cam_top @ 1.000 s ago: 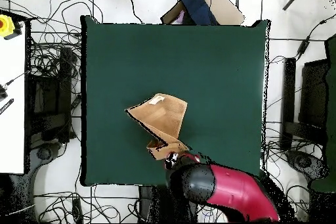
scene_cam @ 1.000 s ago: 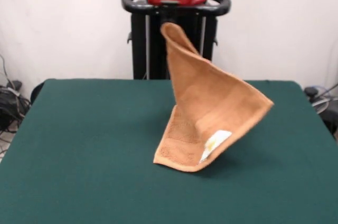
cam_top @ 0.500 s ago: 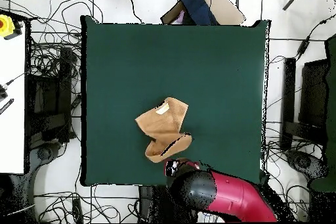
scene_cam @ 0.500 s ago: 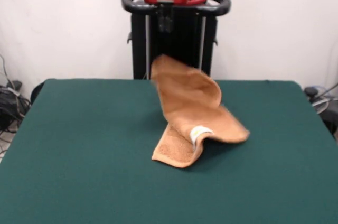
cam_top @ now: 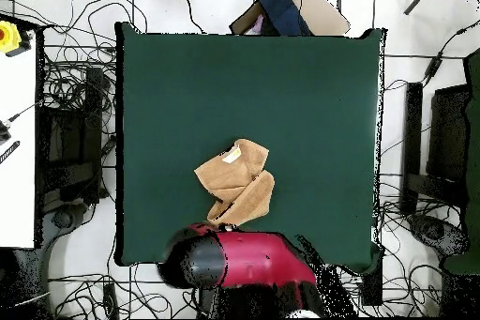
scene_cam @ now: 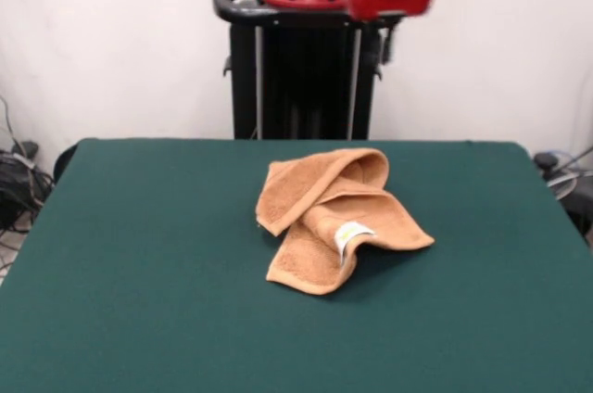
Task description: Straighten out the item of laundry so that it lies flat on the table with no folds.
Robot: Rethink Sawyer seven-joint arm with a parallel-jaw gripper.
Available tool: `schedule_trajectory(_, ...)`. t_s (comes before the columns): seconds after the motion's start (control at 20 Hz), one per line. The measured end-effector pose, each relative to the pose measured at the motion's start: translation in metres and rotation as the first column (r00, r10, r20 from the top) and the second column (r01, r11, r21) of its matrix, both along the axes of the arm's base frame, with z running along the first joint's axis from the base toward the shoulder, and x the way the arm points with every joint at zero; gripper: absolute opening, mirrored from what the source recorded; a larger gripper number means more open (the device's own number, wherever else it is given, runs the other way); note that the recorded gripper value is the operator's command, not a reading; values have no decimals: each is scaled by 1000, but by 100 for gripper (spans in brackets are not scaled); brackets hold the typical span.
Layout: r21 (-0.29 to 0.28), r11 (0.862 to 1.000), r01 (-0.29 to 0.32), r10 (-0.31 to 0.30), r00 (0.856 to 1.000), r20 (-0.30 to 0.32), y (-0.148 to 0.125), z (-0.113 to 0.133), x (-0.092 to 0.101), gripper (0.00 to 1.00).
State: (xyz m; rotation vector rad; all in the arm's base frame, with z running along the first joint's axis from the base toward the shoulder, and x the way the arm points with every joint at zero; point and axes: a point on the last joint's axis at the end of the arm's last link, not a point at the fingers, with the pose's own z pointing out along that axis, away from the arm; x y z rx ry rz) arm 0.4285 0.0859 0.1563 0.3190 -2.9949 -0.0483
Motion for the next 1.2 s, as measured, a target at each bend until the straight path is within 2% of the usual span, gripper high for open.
schedule_trajectory(0.2,12,997,-72,72,997,-15,57,-14,0,0)
schedule_trajectory(0.4,7,998,-68,68,998,-5,70,-28,7,0)
schedule_trajectory(0.65,-46,999,-22,25,998,65,55,-61,25,0)
schedule_trajectory(0.75,-99,995,-6,17,993,113,39,-81,31,0)
schedule_trajectory(0.9,-146,989,23,0,987,159,19,-101,36,0)
schedule_trajectory(1.05,-190,980,66,-25,977,212,-11,-124,32,0)
schedule_trajectory(1.1,-208,974,87,-37,971,235,-25,-135,29,100)
schedule_trajectory(1.2,-211,973,93,-40,970,241,-28,-137,28,100)
